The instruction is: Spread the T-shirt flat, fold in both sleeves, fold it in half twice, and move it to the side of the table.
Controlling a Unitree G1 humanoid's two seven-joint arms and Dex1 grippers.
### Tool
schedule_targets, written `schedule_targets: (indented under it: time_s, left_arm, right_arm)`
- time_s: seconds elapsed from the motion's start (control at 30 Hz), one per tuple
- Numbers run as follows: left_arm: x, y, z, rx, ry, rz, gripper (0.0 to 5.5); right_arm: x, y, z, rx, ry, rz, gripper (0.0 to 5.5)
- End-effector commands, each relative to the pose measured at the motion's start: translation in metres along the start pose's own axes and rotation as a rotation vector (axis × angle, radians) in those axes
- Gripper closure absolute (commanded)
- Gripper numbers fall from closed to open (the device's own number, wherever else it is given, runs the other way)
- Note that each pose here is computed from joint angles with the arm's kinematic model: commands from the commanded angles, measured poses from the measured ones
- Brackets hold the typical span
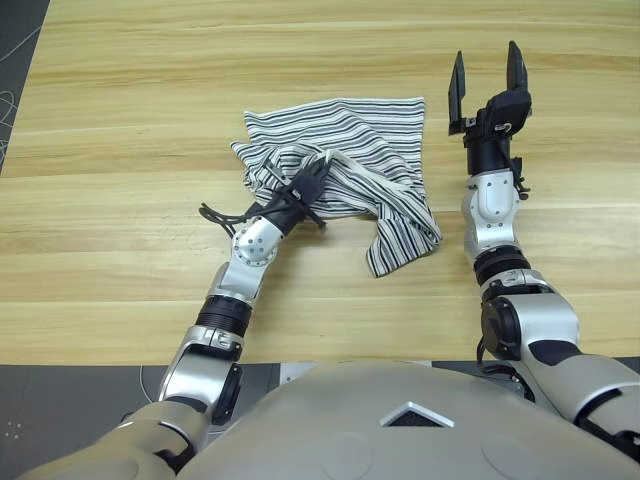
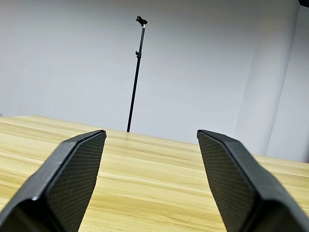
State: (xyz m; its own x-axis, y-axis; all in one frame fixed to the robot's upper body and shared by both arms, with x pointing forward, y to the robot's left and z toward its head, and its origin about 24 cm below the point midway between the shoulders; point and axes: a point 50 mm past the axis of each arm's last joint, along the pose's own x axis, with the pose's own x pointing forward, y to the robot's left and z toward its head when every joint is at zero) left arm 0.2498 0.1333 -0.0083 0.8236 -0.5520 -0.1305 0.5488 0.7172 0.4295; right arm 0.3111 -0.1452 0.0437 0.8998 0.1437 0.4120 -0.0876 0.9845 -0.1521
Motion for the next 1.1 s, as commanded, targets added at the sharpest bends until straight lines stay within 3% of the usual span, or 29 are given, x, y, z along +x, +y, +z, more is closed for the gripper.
schedule_targets:
  time_s: [0.03,0.23,0.33,0.53,0.67,0.77,0.93,1.1]
  left_arm:
    - [0.002,0.004,0.002,0.022,-0.010,0.005,5.36]
    - [-0.001,0.013,0.022,0.020,-0.119,0.044,5.36]
    - [-0.014,0.021,0.042,0.042,-0.191,0.045,5.36]
    - [-0.083,0.016,0.053,0.155,-0.109,-0.177,5.36]
    - [-0.124,0.000,0.051,0.202,0.017,-0.403,5.36]
    - [-0.140,0.003,0.045,0.224,0.111,-0.430,5.36]
    - [-0.143,0.010,0.043,0.253,0.144,-0.392,5.36]
    - [-0.142,0.010,0.042,0.247,0.148,-0.379,5.36]
  right_arm:
    - [0.004,0.004,0.002,0.004,-0.010,0.010,2.02]
    - [0.005,0.001,0.005,0.101,-0.017,0.042,2.02]
    - [0.005,0.005,0.013,0.231,-0.031,0.190,2.02]
    - [-0.026,-0.001,0.029,0.223,-0.010,0.647,2.02]
    - [-0.047,-0.015,0.037,0.259,0.081,0.858,2.02]
    - [-0.065,-0.030,0.046,0.290,0.165,1.014,2.02]
    - [-0.095,-0.058,0.038,0.233,0.412,1.104,2.02]
    - [-0.110,-0.070,0.025,0.185,0.551,1.128,2.02]
